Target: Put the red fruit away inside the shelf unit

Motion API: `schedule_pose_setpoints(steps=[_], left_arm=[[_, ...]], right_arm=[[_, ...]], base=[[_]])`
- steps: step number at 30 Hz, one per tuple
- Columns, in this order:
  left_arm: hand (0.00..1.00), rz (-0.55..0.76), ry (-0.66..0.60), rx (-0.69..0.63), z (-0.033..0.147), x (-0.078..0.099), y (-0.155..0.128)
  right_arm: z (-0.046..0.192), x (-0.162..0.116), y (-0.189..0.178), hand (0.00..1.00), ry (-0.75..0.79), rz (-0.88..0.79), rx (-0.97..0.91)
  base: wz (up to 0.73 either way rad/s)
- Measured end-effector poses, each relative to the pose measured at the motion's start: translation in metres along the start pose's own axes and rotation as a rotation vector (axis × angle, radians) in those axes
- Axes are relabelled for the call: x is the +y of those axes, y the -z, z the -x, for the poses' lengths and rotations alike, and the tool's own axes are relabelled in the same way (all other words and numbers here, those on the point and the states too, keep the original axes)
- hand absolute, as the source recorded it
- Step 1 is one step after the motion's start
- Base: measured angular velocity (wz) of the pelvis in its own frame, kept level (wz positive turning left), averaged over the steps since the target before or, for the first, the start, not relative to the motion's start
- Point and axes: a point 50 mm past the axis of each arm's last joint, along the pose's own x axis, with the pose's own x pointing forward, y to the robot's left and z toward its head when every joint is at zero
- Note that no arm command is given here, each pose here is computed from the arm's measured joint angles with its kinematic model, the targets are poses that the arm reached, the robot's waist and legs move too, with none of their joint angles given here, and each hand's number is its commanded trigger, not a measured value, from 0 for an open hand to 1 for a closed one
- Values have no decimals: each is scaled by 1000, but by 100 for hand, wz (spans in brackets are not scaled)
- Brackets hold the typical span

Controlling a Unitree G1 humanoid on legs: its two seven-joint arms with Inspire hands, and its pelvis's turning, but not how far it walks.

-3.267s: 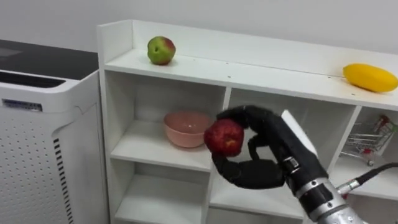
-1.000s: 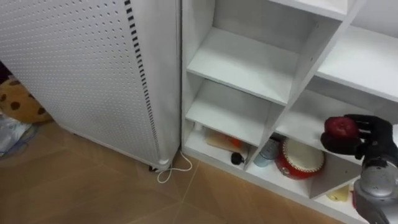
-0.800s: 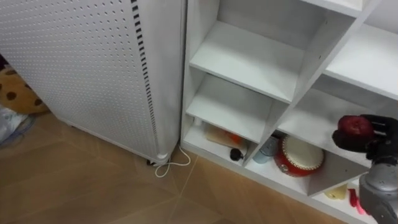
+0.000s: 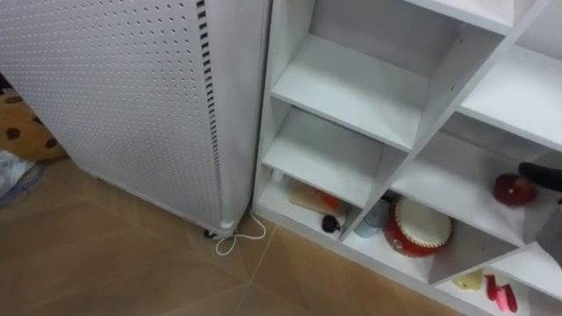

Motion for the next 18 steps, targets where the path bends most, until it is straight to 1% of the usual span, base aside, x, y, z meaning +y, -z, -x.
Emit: schedule_pose_setpoints(steps=[4,6,9,11,12,14,15,17,18], left_arm=[[0,-5,10,7,1,-1,3],[0,-6,18,10,1,-2,3],[0,-13,36,22,1,-3,7],[0,-15,62,19,1,-5,6],[0,-14,69,18,1,-6,5],[0,-12,102,19,1,-9,5],[0,-13,110,21,1,-10,5],[0,-3,163,36,3,-20,5],[0,-1,177,40,3,-22,4]], right_arm=[[-6,-11,11,0,18,38,14],[-10,-19,19,0,14,95,0],[-13,-27,32,0,-35,195,-30],[-16,-36,42,0,-84,344,-87],[-16,-38,45,0,-99,385,-98],[-20,-50,60,0,-158,536,-116],[-20,-52,64,0,-175,573,-118],[-19,-64,86,0,-251,756,-125],[-17,-67,94,0,-273,804,-120]], base=[[-2],[0],[-7],[-4],[0],[0],[-7],[-23],[-22]])
